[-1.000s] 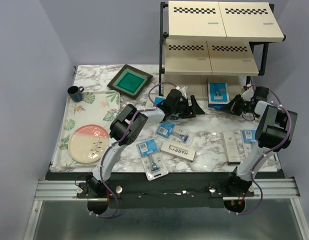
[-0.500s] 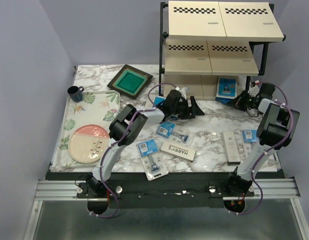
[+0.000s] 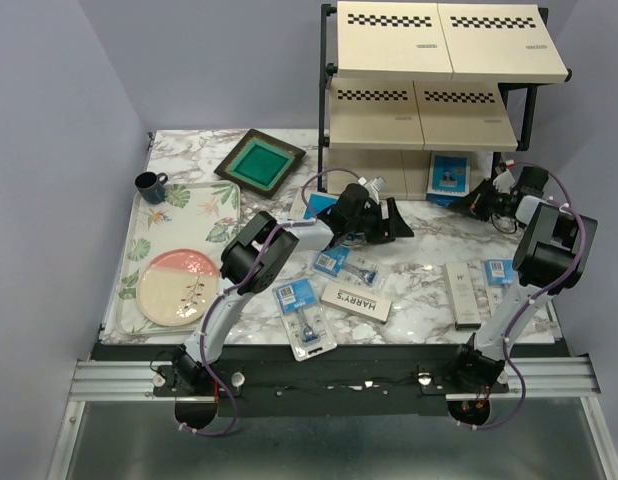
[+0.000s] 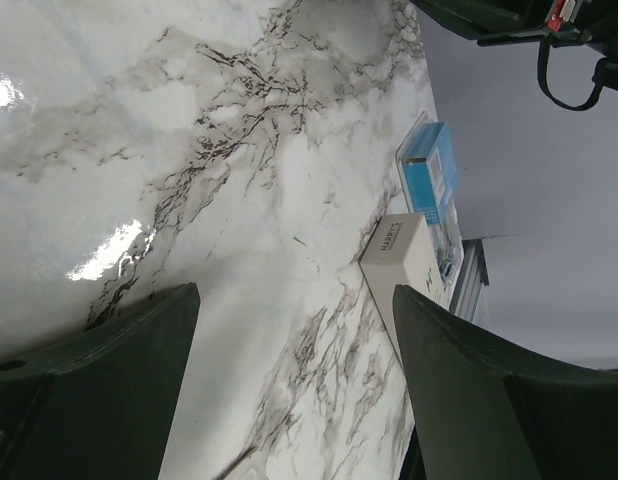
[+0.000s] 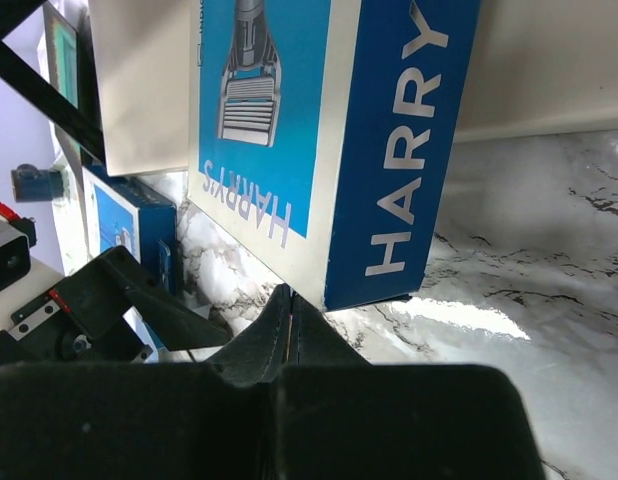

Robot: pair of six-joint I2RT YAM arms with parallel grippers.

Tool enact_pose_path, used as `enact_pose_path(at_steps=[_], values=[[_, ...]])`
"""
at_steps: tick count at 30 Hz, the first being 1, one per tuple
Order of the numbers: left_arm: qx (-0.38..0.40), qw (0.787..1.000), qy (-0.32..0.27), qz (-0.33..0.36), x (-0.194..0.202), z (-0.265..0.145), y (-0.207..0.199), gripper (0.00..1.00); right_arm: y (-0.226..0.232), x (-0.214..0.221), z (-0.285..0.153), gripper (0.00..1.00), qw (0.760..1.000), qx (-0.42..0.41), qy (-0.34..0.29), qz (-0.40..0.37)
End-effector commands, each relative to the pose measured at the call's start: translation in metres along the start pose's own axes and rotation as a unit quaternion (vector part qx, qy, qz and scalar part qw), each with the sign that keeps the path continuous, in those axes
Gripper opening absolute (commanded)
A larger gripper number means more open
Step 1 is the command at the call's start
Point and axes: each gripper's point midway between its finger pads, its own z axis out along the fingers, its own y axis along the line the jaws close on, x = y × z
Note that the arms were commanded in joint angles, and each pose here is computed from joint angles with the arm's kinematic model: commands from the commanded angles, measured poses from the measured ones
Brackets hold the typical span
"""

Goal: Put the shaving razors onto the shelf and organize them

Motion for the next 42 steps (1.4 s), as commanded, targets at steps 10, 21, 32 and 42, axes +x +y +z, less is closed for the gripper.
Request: enact_pose_path(at_steps=[10,21,32,42], values=[[0.007,0.999,-0.003,0.032,0.0,-0.009,-0.018,0.88,-0.002,-0.007,0.008,0.01,0.999,-0.031,0.027,-0.023],[-0.002,0.999,0.0,0.037,0.003,-0.007,-0.016,0.87,-0.012,-0.014,0.012,0.17,1.0,-0.007,0.024,-0.011],[0.004,0.999,-0.003,0.042,0.002,-0.011,-0.026,0.88,-0.005,-0.025,-0.004,0.62,0.999,0.039,0.001,0.008],[0.012,0.999,-0.001,0.032,0.007,-0.017,-0.03,0.88,0.02,-0.003,-0.027,0.48,0.999,0.042,-0.012,0.029]])
